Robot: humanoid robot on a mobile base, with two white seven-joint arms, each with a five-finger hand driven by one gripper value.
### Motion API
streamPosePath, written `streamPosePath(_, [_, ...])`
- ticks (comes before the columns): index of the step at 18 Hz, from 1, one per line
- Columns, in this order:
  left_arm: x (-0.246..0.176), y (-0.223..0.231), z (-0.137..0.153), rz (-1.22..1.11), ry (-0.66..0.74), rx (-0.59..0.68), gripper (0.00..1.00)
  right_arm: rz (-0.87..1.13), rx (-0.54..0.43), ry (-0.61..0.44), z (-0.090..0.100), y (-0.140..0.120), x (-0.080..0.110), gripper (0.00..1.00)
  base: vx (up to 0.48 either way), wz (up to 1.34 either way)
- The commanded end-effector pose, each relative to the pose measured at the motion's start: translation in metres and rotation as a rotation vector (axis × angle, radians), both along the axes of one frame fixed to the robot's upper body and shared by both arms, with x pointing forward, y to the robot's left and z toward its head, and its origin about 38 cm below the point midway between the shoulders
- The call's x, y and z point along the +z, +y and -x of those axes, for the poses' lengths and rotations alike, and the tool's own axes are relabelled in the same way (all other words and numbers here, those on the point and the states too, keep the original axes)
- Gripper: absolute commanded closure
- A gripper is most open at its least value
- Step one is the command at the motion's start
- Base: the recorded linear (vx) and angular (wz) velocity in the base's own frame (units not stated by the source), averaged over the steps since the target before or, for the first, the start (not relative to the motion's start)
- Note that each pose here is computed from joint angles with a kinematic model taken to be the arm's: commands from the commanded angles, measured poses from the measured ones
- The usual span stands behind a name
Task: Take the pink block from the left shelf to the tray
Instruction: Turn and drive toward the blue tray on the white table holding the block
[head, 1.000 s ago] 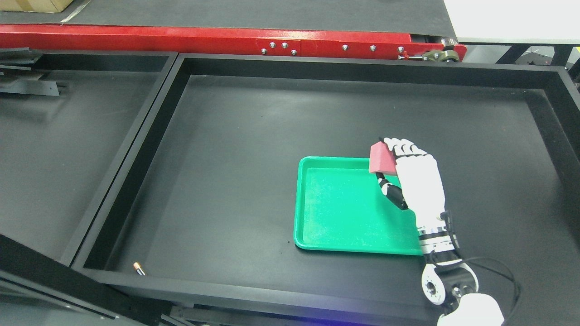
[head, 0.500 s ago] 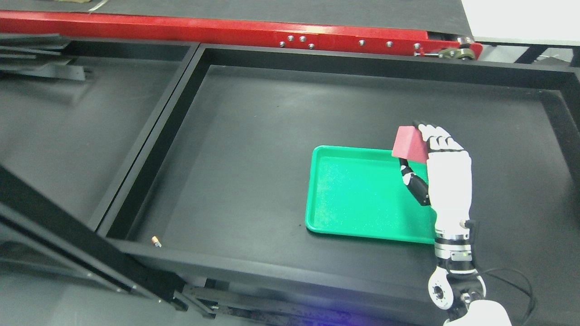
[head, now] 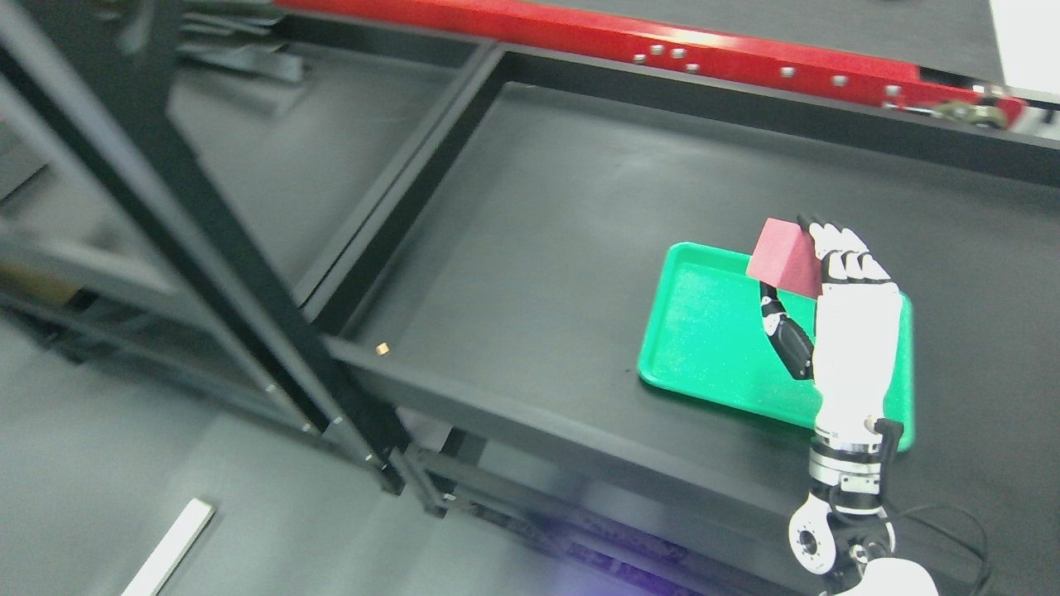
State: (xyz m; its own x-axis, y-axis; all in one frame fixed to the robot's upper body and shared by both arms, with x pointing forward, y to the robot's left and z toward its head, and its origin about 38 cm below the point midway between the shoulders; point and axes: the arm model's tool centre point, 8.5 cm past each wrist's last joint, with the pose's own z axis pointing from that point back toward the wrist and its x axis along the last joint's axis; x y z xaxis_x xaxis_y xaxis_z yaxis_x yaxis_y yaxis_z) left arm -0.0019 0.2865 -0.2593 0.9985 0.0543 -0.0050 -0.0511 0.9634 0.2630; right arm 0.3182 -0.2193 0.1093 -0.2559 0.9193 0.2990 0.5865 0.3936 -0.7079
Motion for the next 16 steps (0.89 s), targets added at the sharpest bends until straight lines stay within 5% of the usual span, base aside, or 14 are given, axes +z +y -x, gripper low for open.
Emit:
streamPosePath(1, [0.0014,0.0107,-0.0249,-0.017,-0.047,-0.004,0.00,0.014,-0.008,0.005,0.0057,-0.0074,-0.0022,0.97,-0.161,0.65])
streamPosePath(16, [0.0014,0.0107,-0.0259,-0.017,-0.048,-0.004,0.00,0.013,-0.010,-0.001,0.0045,-0.0080,-0.0010,0.97,-0.195,0.67])
